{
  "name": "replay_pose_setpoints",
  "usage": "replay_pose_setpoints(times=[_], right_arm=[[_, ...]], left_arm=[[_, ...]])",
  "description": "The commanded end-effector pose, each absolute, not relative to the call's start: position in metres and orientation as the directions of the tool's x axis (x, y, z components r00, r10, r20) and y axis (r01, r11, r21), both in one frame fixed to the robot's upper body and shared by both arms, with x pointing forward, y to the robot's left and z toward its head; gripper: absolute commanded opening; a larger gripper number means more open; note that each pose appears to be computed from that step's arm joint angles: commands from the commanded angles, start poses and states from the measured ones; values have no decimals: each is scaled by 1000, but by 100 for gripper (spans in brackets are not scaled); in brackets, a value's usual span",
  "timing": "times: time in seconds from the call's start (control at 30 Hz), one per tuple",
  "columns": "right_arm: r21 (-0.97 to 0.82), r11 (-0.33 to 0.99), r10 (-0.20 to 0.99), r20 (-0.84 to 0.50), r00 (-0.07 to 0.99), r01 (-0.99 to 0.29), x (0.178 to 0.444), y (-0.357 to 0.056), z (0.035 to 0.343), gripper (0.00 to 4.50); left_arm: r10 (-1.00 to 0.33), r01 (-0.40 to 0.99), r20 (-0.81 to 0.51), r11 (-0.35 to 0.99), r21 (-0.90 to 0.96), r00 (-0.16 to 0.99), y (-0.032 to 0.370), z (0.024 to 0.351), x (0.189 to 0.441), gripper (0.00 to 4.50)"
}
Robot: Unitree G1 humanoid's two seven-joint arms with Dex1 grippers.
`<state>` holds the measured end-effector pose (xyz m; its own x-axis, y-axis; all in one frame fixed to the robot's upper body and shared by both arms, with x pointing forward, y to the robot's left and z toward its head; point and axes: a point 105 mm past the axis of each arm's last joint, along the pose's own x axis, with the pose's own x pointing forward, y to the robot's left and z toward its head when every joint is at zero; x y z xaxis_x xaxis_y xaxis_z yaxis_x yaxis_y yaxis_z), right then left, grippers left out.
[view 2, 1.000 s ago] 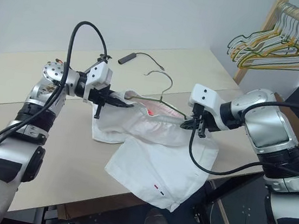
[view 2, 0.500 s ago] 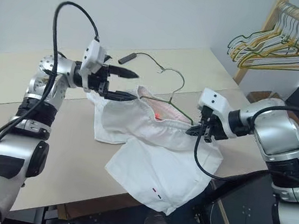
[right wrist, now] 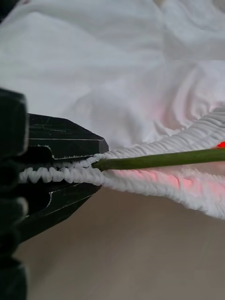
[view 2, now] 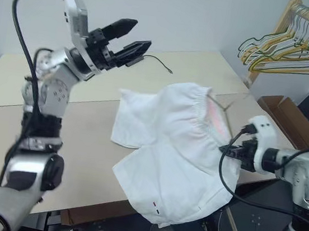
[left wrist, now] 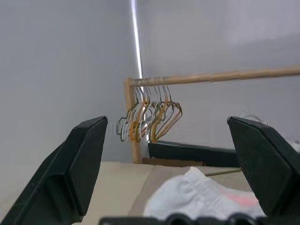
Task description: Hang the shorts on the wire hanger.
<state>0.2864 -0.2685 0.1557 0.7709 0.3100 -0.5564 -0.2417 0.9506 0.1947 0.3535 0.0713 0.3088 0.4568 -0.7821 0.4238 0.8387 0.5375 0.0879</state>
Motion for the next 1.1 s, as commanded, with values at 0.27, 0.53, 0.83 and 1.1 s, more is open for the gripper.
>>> replay_pose_setpoints(times=[0.27, 0.53, 0.83, 1.1], right_arm=[[113, 961, -189, -405, 895, 254, 273, -346, 199, 11], [175, 861, -395, -361, 845, 478, 282, -383, 237, 11], [296, 736, -491, -387, 781, 609, 292, -403, 269, 11], [380, 595, -509, -504, 698, 708, 290, -418, 263, 11]], left_arm=[[-709, 801, 458, 598, -11, 535, 40, 334, 314, 447], [-794, 865, 413, 500, 25, 447, 31, 331, 296, 447], [-856, 923, 410, 377, 80, 315, 22, 331, 281, 447], [-870, 935, 407, 343, 90, 280, 19, 329, 280, 447]])
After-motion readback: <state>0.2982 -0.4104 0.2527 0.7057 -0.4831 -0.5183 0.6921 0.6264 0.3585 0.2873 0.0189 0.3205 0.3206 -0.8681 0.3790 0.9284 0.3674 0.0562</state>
